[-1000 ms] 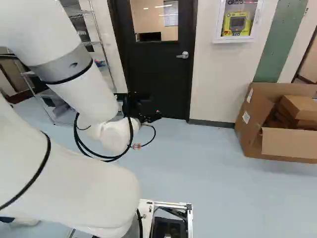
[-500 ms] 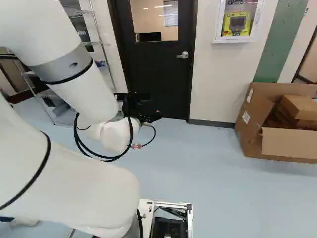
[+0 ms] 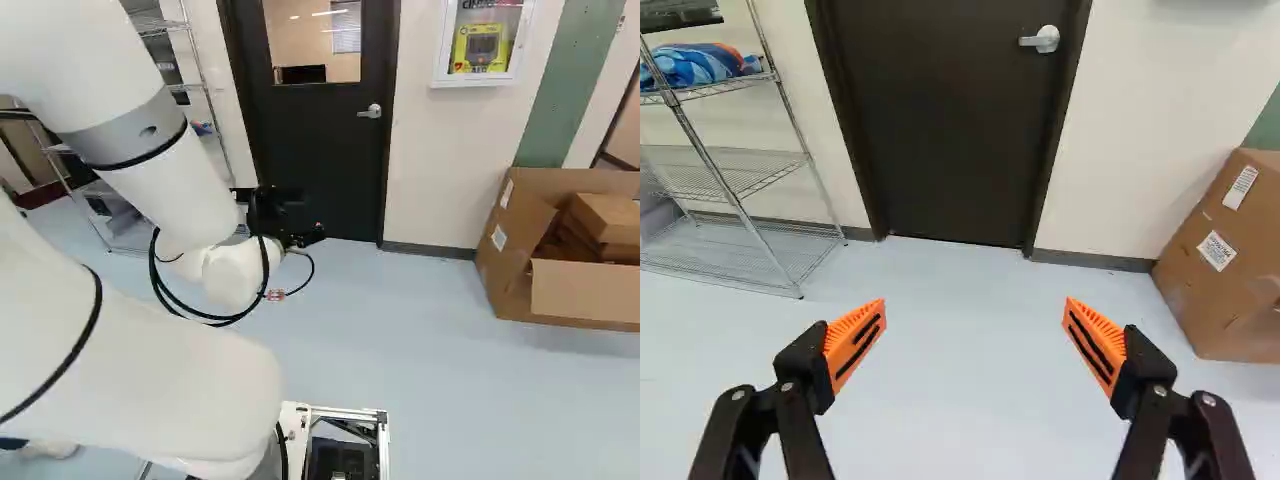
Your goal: Open the door and move inside
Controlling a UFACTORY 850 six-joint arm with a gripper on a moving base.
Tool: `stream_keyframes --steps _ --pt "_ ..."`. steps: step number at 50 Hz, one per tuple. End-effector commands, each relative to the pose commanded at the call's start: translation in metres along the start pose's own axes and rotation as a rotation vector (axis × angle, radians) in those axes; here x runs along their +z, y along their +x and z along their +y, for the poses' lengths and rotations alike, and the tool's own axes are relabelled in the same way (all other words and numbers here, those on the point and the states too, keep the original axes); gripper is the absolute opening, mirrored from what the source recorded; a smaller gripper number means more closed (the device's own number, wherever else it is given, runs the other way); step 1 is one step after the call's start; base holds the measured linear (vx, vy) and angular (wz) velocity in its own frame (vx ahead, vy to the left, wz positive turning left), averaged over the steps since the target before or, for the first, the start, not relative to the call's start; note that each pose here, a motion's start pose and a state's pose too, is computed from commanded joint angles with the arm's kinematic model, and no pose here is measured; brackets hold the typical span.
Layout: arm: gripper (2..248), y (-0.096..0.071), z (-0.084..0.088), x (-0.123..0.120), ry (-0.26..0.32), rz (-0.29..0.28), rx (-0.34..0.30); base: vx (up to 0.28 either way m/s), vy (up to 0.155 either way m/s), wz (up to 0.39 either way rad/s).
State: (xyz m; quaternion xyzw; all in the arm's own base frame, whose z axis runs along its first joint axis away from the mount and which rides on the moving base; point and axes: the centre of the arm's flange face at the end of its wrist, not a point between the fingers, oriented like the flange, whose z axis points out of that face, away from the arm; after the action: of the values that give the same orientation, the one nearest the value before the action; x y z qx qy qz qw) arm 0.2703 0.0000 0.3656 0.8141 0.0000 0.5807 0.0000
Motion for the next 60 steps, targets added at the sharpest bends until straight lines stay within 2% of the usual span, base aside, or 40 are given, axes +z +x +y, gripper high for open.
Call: stream_keyframes --steps 29,60 --pt "247 0.0000 0.0000 0.0000 0.000 0.000 0.000 0.113 0.005 -0.016" --pt "247 0.0000 0.0000 0.0000 0.000 0.000 0.000 0.152 0.098 -0.028"
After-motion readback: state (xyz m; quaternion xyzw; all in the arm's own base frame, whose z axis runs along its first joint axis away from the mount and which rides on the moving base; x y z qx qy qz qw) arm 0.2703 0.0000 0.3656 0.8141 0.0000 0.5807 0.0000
